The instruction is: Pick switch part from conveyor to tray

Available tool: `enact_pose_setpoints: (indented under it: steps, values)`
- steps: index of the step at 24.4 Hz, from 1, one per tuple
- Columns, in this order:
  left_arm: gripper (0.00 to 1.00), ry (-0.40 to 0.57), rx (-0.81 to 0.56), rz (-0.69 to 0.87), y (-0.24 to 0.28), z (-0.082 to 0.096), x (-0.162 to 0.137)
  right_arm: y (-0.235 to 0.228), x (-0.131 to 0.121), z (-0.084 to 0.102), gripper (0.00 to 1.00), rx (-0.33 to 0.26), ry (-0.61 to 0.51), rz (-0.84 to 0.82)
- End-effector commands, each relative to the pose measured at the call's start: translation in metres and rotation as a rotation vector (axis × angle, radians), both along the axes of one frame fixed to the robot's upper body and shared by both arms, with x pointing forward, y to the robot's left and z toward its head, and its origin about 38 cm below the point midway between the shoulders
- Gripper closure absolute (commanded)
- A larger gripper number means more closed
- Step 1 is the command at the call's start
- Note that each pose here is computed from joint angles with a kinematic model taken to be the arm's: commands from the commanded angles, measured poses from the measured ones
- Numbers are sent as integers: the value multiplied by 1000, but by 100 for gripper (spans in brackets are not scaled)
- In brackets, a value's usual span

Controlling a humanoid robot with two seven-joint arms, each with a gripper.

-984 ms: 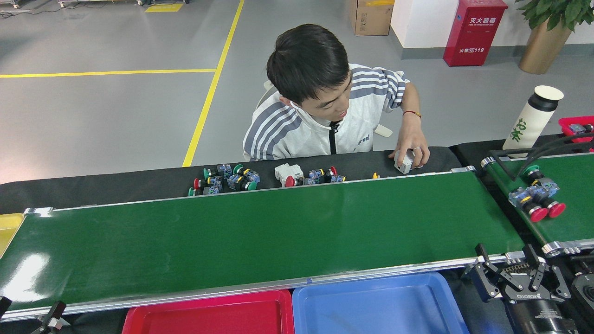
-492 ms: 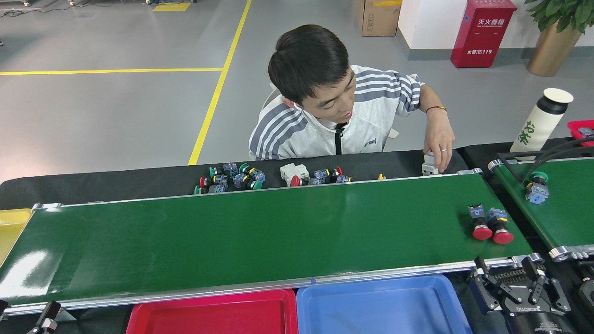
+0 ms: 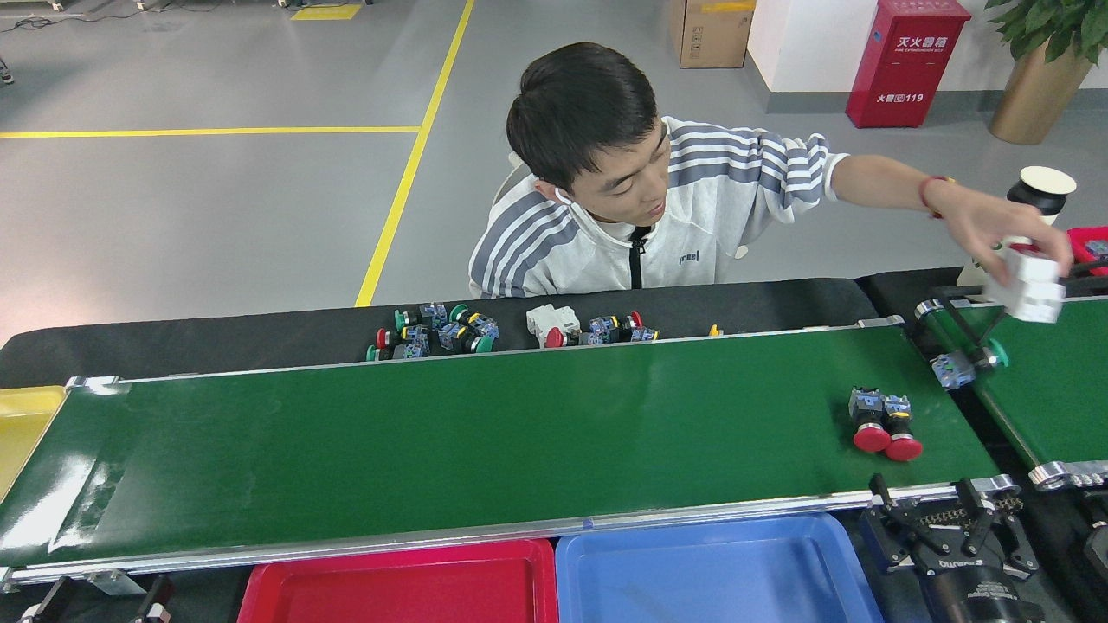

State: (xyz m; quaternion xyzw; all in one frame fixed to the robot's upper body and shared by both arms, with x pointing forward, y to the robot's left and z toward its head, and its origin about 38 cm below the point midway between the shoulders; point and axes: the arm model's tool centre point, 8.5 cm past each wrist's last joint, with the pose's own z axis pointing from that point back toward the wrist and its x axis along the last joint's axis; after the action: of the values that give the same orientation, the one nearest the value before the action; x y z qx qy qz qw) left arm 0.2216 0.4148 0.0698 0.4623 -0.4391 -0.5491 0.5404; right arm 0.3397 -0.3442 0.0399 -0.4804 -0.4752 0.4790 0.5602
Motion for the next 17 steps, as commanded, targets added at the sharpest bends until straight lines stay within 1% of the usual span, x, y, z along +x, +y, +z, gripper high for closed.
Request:
enact_pose_setpoints:
  steps: [1,4,8,15,17]
  values:
    - [0,-20,7,-1,1,8,3,8,10,5,0,6,-18,15]
    - [0,-19,2,-1,0,6,2,22,22,1,0,26,-10,36]
    - [0,-19,-4,0,-2,5,2,34,36,4,0,32,-17,63]
    - [0,-35,-7,-6,-4,8,9,38,39,1,0,33,-8,77]
    - [0,-37,-7,-16,-7,9,12,39,43,3,0,29,-13,81]
